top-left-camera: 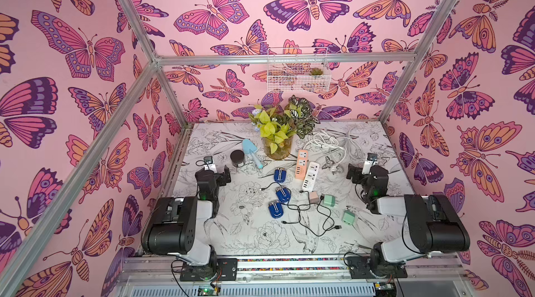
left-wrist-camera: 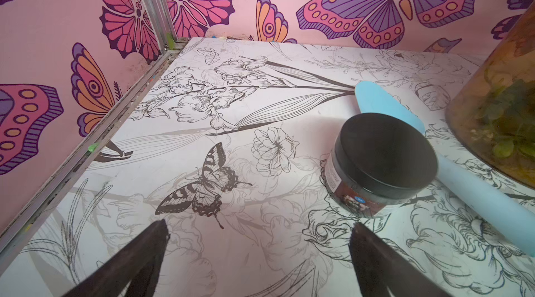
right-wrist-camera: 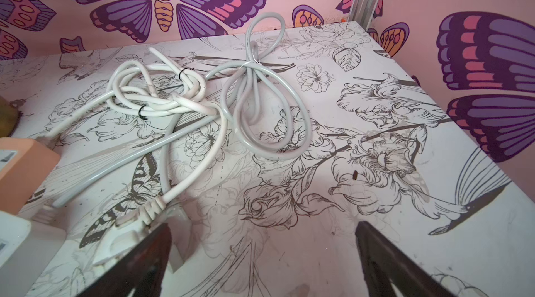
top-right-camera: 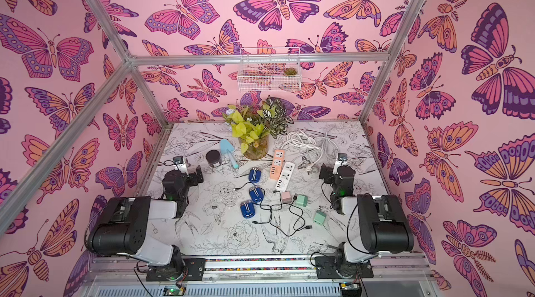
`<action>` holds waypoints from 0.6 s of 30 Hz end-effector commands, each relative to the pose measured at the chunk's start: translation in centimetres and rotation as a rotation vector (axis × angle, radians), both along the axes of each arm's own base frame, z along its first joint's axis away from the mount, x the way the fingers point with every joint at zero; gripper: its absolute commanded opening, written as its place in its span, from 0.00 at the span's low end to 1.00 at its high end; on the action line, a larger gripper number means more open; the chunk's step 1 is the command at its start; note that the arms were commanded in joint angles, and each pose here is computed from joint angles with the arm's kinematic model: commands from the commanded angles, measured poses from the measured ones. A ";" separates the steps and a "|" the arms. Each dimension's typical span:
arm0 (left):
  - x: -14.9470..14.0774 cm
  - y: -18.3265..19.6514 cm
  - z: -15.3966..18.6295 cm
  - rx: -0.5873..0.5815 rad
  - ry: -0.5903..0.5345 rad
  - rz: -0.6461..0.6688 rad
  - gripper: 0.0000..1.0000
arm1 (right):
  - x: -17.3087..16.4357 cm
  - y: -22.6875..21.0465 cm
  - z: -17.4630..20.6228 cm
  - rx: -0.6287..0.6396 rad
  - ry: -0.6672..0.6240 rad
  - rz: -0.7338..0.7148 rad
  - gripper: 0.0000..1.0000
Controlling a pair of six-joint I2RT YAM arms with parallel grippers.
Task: Charge the electric shaver
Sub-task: Pick up the charging cable from the center of the board.
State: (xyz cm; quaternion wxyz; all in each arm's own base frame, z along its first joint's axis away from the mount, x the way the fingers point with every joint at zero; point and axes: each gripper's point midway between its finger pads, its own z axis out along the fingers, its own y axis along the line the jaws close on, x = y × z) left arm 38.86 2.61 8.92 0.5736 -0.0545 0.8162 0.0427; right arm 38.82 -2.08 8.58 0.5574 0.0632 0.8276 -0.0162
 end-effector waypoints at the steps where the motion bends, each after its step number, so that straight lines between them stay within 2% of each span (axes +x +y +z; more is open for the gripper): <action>1: 0.2 -0.3 0.1 0.009 0.002 -0.020 1.00 | 0.5 0.3 0.9 -0.010 -0.015 0.013 0.99; 18: 0.2 -0.3 0.0 0.012 0.005 -0.019 0.99 | 0.6 0.3 0.9 -0.010 -0.017 0.013 0.99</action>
